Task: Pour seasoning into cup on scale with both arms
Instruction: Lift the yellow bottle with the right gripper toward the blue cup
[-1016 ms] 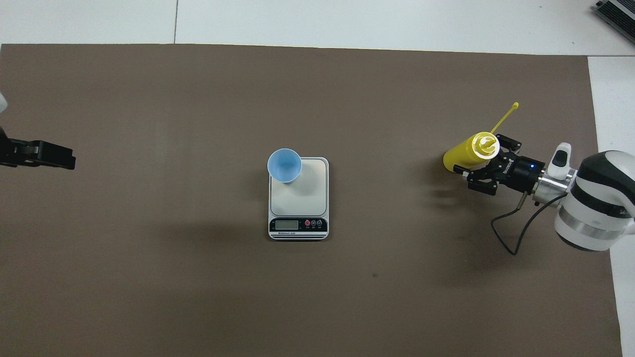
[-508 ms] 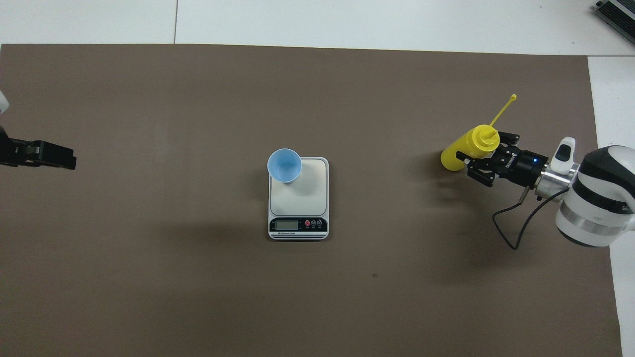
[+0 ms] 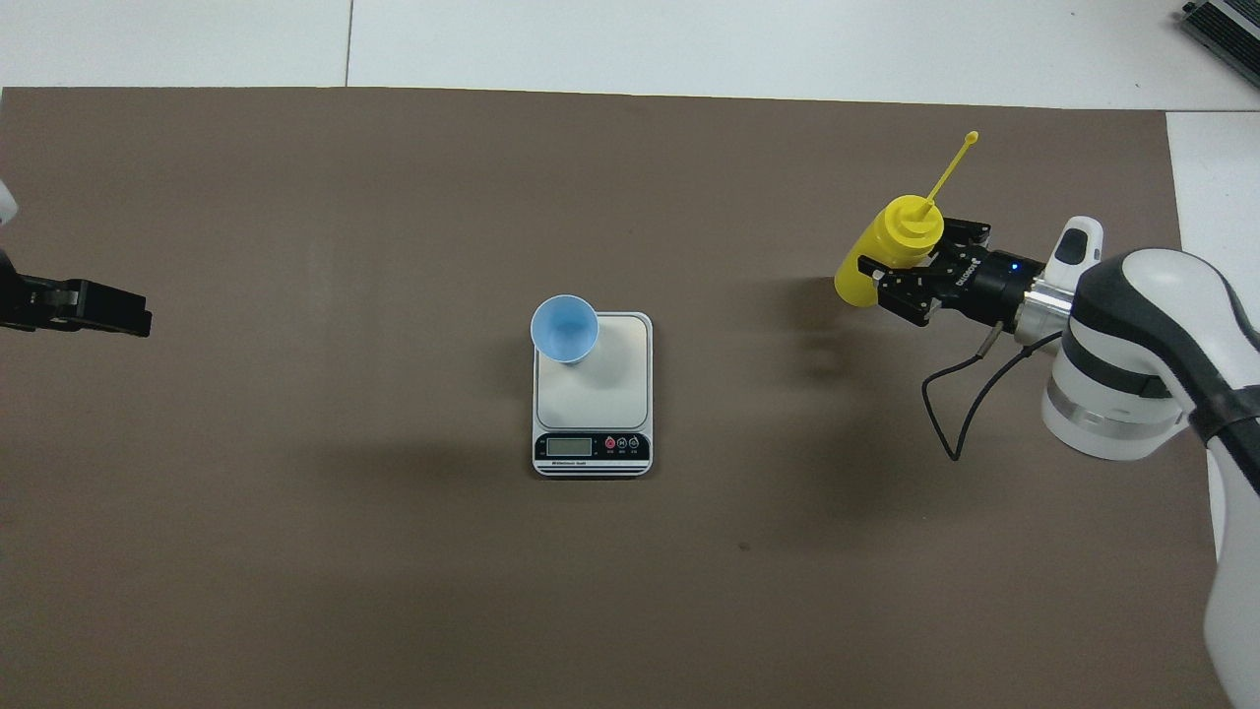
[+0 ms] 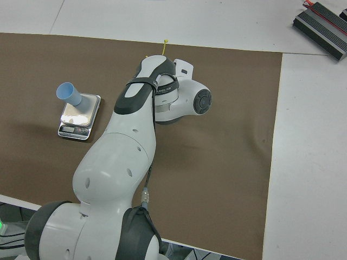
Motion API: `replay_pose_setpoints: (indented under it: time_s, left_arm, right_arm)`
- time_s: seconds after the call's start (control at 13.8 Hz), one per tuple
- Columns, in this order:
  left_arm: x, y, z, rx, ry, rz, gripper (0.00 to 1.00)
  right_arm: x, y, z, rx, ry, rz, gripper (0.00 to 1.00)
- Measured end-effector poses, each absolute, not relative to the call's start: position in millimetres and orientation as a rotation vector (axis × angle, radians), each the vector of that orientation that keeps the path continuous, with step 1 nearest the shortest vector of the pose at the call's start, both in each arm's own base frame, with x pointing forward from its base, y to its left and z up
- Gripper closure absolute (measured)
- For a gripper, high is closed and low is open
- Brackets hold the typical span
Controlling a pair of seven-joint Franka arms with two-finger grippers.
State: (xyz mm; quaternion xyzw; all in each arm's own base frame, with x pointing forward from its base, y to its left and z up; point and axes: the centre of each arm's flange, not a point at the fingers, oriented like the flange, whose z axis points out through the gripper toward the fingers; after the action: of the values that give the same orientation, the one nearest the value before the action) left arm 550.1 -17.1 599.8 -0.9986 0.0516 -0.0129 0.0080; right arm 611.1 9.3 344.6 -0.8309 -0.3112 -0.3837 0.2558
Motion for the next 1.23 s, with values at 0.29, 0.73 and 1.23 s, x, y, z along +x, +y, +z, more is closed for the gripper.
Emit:
replay_pose_setpoints:
  time_s: [0.29,0.73,1.23]
  left_arm:
    - [550.1,-17.1,599.8,-3.123,0.146,-0.04,0.0]
    - [550.1,-17.2,599.7,-3.124,0.131,-0.041,0.0]
    - [550.0,-17.2,598.8,-3.125,0.129,-0.037,0.0]
  right_arm:
    - [627.8,58.5,378.2,-2.368,-0.915,-0.959,0.42]
    - [637.7,164.0,423.1,-2.58,-1.121,-0.8,0.42]
    - [633.4,243.0,427.8,-2.782,-1.449,-0.693,0.42]
